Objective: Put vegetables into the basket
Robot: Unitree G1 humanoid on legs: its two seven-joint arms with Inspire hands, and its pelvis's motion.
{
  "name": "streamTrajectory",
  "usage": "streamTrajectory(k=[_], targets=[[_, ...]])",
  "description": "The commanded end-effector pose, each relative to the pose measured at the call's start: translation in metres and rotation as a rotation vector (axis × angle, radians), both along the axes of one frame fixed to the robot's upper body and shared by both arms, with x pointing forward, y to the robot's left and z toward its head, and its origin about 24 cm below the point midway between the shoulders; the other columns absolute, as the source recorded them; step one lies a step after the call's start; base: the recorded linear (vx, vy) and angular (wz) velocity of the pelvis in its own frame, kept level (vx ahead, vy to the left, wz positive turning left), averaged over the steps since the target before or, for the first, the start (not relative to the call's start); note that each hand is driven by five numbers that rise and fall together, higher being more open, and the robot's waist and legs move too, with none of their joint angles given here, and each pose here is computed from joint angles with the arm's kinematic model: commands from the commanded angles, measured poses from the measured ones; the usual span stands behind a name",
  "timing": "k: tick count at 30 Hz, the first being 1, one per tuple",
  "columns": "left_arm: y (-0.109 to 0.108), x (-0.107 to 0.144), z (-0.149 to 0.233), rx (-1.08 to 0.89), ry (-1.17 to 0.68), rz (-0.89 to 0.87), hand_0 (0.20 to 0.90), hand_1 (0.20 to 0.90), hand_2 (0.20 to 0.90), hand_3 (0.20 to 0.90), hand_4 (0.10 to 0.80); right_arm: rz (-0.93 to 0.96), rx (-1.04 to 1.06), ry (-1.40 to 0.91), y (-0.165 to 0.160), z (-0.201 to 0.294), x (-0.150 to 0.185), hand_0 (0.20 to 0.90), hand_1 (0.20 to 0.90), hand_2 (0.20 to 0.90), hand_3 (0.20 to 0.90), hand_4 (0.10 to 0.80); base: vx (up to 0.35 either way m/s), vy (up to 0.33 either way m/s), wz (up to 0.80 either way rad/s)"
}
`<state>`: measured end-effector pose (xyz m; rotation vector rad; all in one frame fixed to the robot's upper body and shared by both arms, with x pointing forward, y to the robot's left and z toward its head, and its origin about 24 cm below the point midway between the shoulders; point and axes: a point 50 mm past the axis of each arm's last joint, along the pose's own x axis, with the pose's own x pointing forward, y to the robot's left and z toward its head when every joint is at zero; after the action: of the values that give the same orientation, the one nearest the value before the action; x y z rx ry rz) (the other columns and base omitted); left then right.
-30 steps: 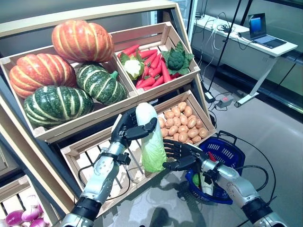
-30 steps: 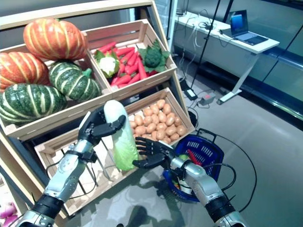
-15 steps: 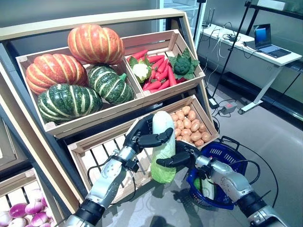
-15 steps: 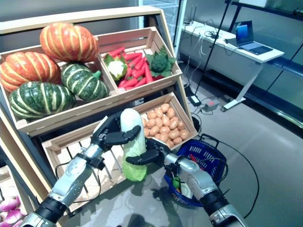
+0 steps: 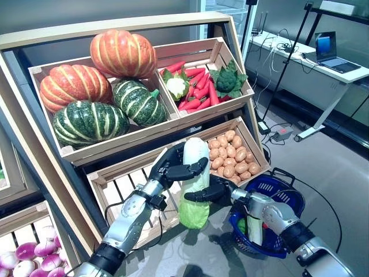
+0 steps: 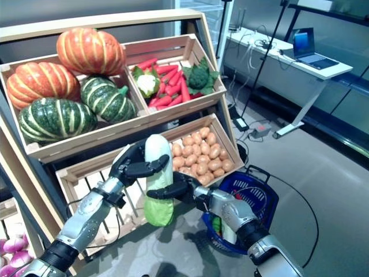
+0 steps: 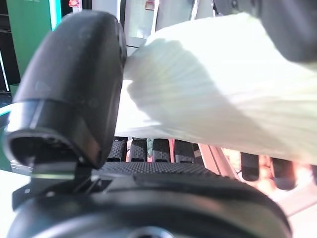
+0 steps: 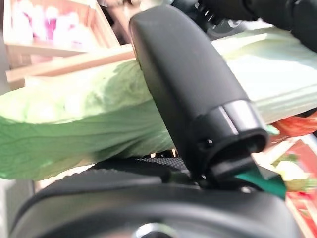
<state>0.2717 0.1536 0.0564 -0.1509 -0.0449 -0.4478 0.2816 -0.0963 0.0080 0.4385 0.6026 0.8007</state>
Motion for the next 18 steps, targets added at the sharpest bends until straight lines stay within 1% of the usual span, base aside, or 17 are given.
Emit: streamTrajectory(k=[1,4,10,18], targets=[[-0.0554,0.0055,0.0727,-0.265,-0.324,-0.275,0.300,0.300,0.300,0.300,0.400,0.053,0.285,-0.006,0.0399,0.0334,0.0197,0.300,0.300,0.300,0.300,0.400,-0.008,0.002,0.07],[-0.0575,0.0049,0.0756,-0.278,-0.329,-0.287,0.300,0.300,0.300,0.300,0.400,0.072,0.327,0.018,0.0409,0.0312,0.0171,0.300,0.300,0.300,0.300,0.400,-0.001,0.003,0.08],[-0.0590,0.0039,0.0774,-0.301,-0.337,-0.287,0.300,0.300,0.300,0.300,0.400,0.090,0.301,0.006,0.0409,0.0256,0.0131,0.300,0.300,0.300,0.300,0.400,0.000,0.000,0.00],[-0.0567,0.0024,0.0732,-0.295,-0.316,-0.262,0.300,0.300,0.300,0.300,0.400,0.060,0.271,-0.059,0.0343,0.0268,0.0111,0.300,0.300,0.300,0.300,0.400,0.000,0.000,0.00]])
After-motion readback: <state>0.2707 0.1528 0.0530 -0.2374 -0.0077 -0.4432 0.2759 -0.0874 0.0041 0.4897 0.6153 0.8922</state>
